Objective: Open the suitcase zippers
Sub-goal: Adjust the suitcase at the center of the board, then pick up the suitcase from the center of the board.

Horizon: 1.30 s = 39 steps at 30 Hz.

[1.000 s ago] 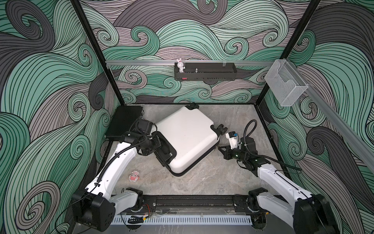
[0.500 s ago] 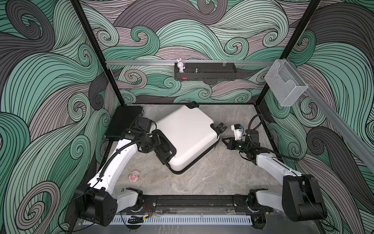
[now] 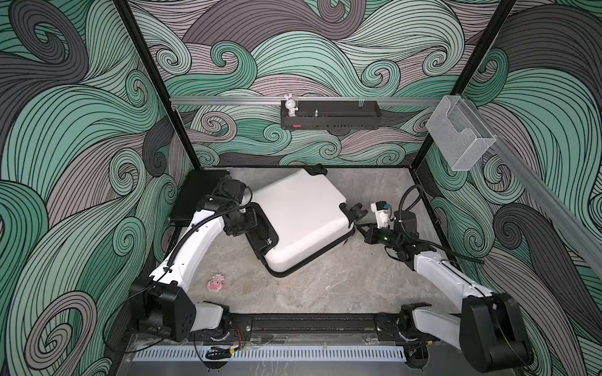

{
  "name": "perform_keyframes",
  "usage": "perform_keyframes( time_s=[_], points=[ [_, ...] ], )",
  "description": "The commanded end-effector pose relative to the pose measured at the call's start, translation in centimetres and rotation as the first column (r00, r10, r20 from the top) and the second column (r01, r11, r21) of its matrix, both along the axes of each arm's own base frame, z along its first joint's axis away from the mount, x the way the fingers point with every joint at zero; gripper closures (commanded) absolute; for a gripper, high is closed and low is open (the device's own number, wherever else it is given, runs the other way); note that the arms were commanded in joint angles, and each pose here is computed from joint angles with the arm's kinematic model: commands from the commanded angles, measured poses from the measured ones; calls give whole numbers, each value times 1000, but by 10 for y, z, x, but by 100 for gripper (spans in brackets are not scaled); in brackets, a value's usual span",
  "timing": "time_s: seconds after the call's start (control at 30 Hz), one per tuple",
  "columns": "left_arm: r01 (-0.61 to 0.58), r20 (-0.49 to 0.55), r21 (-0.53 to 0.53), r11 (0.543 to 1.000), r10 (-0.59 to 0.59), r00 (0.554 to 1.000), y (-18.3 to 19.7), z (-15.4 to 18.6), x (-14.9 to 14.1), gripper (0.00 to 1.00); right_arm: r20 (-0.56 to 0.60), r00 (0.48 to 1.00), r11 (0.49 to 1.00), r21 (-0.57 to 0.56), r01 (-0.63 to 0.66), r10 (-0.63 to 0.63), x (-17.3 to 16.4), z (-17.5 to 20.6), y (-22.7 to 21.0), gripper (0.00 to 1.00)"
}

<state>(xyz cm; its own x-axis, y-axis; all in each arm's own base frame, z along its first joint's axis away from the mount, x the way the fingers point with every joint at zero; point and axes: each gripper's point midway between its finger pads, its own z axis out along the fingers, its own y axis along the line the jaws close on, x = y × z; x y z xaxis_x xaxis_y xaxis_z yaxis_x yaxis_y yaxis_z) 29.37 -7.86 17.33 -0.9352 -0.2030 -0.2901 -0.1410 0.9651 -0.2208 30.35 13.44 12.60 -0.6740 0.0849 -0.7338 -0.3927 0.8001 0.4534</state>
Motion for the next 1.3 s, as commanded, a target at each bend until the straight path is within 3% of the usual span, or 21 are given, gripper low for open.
perform_keyframes(
  time_s=[0.0, 0.3, 0.43, 0.57, 0.67, 0.8, 0.9, 1.03, 1.1, 1.27],
  points=[
    [211, -107, 248, 946, -189, 976, 29, -23, 2, 75, 47, 998, 999, -10, -47, 48, -20, 4, 13, 100],
    [207, -24, 300, 931, -210, 977, 28, -10, 59, 68, 53, 990, 991, 15, -132, 131, -77, -8, 34, 100],
    [182, 34, 301, 936, -201, 979, 28, 13, 61, 53, 75, 990, 992, 9, -123, 122, -82, -12, 30, 100],
    [198, 180, 273, 942, -252, 951, 21, 57, 50, 43, 101, 984, 989, 17, -150, 148, -83, -10, 34, 100],
    [253, 377, 237, 938, -329, 866, 4, 97, 40, 41, 114, 982, 988, 15, -154, 152, -81, -9, 35, 100],
    [428, 607, 191, 883, -449, 656, -39, 140, 19, 38, 139, 979, 988, 14, -154, 150, -80, -5, 35, 100],
    [518, 653, 210, 829, -513, 557, -63, 152, 10, 37, 157, 977, 989, 10, -150, 147, -79, -2, 34, 100],
    [672, 611, 281, 686, -667, 425, -106, 142, -1, 35, 169, 976, 990, 2, -140, 138, -78, 0, 32, 100],
    [751, 590, 311, 582, -738, 328, -137, 135, -10, 34, 175, 975, 990, -3, -138, 136, -79, 1, 31, 100],
    [861, 596, 313, 400, -789, 149, -204, 124, -25, 33, 180, 975, 992, -8, -129, 129, -78, 0, 30, 100]
  ],
)
